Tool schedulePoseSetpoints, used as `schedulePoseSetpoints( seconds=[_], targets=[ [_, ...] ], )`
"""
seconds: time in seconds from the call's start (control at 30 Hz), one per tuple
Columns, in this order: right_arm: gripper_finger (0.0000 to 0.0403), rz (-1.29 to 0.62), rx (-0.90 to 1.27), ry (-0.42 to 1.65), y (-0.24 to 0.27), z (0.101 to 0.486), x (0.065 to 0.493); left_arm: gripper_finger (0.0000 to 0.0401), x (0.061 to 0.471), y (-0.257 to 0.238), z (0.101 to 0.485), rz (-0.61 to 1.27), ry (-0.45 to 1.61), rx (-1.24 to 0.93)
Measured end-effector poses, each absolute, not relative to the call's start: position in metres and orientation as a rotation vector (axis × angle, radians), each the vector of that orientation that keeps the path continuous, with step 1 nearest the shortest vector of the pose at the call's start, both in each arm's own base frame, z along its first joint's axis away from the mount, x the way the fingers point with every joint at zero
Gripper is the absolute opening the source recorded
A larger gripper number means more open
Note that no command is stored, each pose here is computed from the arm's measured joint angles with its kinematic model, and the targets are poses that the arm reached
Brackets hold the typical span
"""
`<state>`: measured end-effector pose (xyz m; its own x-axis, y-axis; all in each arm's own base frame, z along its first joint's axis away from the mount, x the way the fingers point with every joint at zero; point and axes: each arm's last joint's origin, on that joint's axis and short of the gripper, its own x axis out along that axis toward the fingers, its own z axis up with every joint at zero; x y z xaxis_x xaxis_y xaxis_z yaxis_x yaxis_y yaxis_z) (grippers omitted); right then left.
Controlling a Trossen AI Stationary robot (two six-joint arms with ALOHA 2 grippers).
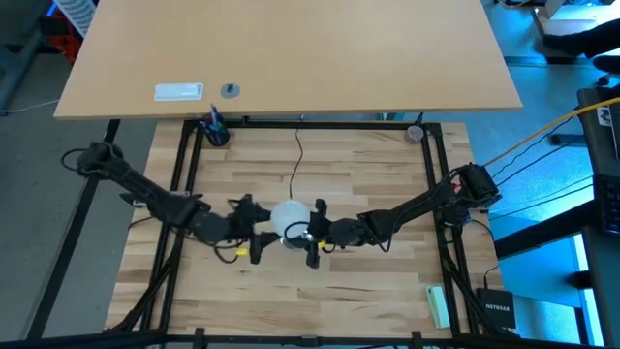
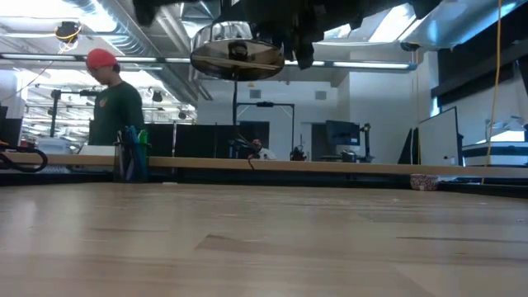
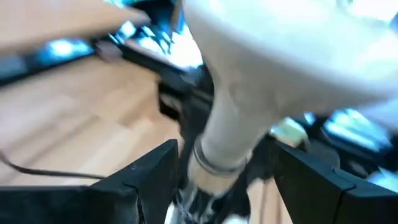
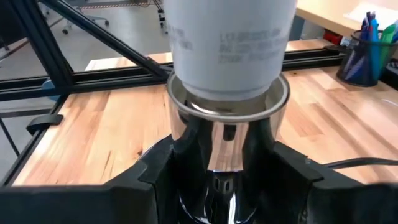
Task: Screw lightbulb
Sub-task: Insert the lightbulb on the lamp
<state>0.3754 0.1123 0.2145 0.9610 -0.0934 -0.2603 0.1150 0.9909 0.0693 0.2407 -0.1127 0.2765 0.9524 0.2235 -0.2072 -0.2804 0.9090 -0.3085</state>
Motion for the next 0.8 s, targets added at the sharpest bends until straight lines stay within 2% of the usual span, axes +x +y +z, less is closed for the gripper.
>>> schedulePoseSetpoints(
  seconds=[0.13,0.33,0.43,0.53,0.6,0.8],
  targets=[
    [0.0179,-0.106,0.086,0.254,0.112,0.215,0.376,0.0241,0.235,-0.121,0.28,0.372,0.091,-0.324],
    [0.0179,-0.106,0.086,0.255,0.112,0.215,0.376,0.0241,0.246,-0.14,0.28,0.349,0.09,-0.306],
    [0.0179,-0.115,0.084,0.254,0.112,0.215,0.376,0.0241,0.258,-0.155,0.282,0.383,0.096,-0.223],
    [0.0179,-0.116,0.084,0.253,0.112,0.215,0.376,0.0241,0.268,-0.168,0.286,0.501,0.077,-0.118],
    [0.0179,-0.116,0.084,0.253,0.112,0.215,0.376,0.0241,0.274,-0.171,0.287,0.569,0.068,-0.083],
    [0.0179,-0.116,0.084,0.254,0.112,0.215,0.376,0.0241,0.283,-0.165,0.278,0.615,0.095,-0.074]
  ],
)
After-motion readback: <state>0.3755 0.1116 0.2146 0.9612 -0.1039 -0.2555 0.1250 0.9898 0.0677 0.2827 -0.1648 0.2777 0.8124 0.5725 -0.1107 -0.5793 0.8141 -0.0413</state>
